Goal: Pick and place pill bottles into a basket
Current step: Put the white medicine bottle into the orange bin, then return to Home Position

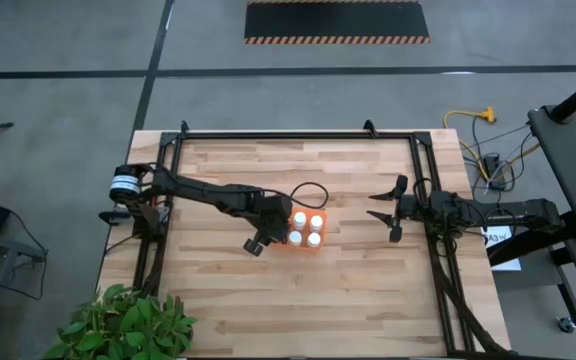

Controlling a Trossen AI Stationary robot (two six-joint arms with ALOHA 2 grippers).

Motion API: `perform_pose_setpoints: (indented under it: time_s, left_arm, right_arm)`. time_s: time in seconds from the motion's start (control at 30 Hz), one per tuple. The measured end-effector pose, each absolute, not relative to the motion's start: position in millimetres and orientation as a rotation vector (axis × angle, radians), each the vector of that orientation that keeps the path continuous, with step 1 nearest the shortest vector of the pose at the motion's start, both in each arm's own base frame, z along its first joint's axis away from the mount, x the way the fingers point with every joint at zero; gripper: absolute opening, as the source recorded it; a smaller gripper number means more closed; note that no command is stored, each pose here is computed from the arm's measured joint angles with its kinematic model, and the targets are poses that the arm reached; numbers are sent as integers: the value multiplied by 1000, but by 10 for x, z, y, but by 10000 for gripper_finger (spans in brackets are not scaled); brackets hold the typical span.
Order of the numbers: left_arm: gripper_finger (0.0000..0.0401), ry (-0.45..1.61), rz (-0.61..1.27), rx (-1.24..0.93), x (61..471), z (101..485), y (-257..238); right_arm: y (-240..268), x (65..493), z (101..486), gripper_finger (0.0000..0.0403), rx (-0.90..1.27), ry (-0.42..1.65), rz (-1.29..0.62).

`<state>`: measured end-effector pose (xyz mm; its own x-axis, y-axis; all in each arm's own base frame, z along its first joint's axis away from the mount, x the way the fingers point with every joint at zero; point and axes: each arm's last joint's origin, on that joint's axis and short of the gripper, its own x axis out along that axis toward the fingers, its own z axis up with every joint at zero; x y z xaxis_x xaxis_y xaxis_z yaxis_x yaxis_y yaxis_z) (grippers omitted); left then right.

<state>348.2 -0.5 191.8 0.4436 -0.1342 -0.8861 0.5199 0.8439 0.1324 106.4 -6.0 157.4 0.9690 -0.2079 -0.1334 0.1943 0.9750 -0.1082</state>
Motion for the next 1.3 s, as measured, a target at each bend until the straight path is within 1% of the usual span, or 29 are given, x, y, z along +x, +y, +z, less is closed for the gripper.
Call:
perform_pose_setpoints:
  time_s: [0.17, 0.33, 0.4, 0.47, 0.67, 0.87, 0.97, 1.1, 1.17, 1.3]
  left_arm:
    - [142, 1039, -417, 416, 3493, 1929, -1]
    - [206, 1029, -394, 429, 3484, 2008, 5]
    - [223, 1006, -380, 429, 3487, 2072, 8]
    - [230, 1001, -369, 415, 3488, 2101, 6]
    - [235, 980, -349, 393, 3504, 2152, 7]
    - [237, 977, -288, 303, 3518, 2165, 8]
    - [237, 979, -277, 308, 3518, 2164, 13]
    - [237, 936, -223, 254, 3558, 2184, 36]
    - [237, 883, -235, 236, 3584, 2192, 50]
    - [237, 796, -324, 217, 3573, 2249, 76]
  right_arm:
    - [-60, 1064, 1574, 194, -94, 145, -204]
    - [-60, 1065, 1573, 194, -94, 146, -204]
    - [-60, 1064, 1574, 194, -95, 145, -203]
    - [-60, 1064, 1574, 194, -94, 145, -204]
    - [-61, 1064, 1574, 194, -93, 145, -204]
    - [-61, 1064, 1574, 194, -95, 145, -204]
    - [-61, 1064, 1574, 194, -94, 145, -204]
    - [-61, 1064, 1574, 194, -93, 145, -204]
    - [-61, 1064, 1574, 194, -95, 145, -204]
    - [-61, 1064, 1574, 194, -95, 145, -204]
